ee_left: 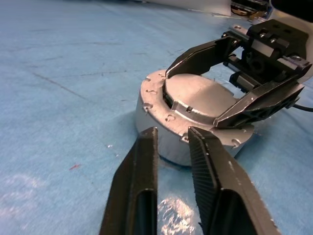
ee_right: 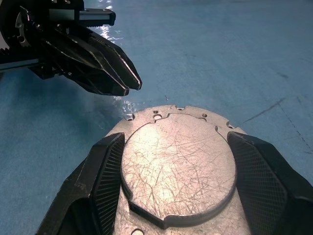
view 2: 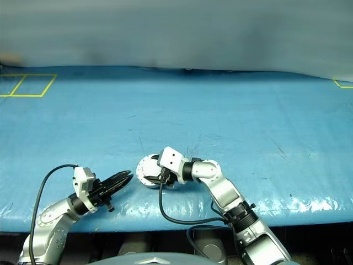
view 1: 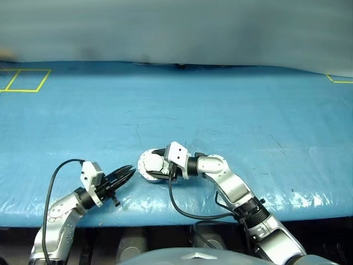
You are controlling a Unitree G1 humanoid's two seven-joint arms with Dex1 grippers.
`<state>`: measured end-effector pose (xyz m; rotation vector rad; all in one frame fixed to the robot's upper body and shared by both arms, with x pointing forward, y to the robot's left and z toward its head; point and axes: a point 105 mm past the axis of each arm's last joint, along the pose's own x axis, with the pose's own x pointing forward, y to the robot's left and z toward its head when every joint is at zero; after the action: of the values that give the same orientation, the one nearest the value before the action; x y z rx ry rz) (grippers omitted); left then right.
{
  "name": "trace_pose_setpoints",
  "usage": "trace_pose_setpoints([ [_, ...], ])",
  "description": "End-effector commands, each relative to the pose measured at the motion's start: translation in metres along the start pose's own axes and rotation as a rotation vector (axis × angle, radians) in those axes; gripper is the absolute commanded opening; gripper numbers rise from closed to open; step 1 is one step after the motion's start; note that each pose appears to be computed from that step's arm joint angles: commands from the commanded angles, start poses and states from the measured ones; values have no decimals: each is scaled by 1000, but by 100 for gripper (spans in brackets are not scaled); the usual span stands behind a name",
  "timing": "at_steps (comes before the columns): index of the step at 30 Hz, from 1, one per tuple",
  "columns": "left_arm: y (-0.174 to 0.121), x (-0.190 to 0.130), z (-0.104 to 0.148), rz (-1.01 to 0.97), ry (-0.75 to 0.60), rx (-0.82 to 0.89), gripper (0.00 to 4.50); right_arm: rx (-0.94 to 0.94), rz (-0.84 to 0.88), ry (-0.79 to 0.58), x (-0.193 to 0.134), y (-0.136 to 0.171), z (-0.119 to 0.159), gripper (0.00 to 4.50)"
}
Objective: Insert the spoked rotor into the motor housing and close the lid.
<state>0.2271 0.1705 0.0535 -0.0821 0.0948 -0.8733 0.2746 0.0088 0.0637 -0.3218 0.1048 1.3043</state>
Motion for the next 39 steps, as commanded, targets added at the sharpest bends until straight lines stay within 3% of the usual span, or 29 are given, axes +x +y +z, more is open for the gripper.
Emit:
trace_pose_setpoints([
  [1, -8, 9, 3, -66, -3, 18, 2, 16, -3, 49, 0, 3, -12, 301],
  [10, -8, 15, -16, -69, 107, 65, 2, 19, -25, 47, -2, 0, -12, 301],
  [19, -7, 14, -20, -47, 114, 81, 2, 66, -23, 18, -1, -2, -6, 301],
  [23, -8, 15, -21, -45, 113, 82, 0, 70, -21, -37, -4, -3, 5, 436],
  [27, -9, 15, -21, -47, 114, 82, 0, 128, -39, -170, -14, -11, 32, 446],
  [32, -10, 16, -20, -55, 113, 85, 0, 265, -92, -289, -29, -23, 51, 446],
  [39, -11, 17, -21, -61, 114, 89, 0, 637, -162, -223, -43, -33, 11, 446],
])
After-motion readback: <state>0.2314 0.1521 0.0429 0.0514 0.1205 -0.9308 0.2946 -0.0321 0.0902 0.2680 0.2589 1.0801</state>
